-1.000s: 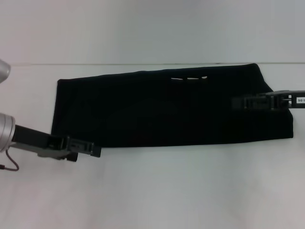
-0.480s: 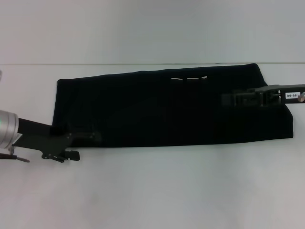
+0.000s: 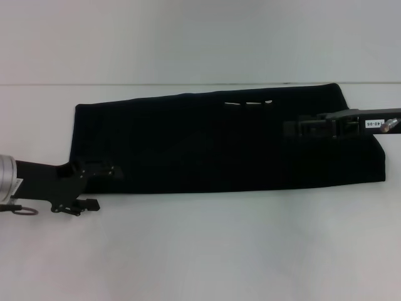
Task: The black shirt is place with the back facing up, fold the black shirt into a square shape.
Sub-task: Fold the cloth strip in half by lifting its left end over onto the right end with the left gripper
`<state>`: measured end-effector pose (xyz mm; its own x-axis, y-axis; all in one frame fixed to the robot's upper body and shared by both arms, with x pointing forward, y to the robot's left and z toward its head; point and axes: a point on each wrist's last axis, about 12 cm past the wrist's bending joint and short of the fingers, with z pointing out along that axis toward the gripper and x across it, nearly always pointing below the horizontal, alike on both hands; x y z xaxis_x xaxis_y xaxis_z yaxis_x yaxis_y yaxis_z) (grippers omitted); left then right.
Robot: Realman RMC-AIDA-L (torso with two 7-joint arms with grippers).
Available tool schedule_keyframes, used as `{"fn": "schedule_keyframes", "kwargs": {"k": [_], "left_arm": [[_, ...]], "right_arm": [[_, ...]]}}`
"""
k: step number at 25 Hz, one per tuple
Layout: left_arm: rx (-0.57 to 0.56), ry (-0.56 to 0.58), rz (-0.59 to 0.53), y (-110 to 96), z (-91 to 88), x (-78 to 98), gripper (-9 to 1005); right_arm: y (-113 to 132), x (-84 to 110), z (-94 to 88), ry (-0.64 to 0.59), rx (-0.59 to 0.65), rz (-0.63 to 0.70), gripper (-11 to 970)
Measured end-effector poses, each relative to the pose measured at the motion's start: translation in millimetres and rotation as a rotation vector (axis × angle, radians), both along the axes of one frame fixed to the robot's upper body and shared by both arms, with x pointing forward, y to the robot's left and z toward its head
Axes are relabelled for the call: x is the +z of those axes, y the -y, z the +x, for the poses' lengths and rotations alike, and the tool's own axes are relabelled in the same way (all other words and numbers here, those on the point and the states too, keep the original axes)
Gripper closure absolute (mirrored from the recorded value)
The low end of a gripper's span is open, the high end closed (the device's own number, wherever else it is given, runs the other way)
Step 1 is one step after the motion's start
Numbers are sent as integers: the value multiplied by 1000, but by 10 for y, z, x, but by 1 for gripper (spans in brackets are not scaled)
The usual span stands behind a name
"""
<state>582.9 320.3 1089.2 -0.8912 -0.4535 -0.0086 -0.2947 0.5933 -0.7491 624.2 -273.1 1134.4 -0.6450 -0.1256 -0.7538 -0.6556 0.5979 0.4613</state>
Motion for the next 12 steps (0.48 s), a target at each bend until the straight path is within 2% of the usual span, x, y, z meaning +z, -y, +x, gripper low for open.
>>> {"fn": "schedule_keyframes", "kwargs": {"k": [12], "left_arm": [[63, 4, 14, -39, 26, -49, 48]], "right_arm": [[5, -15, -3, 0, -7, -2, 294]]}}
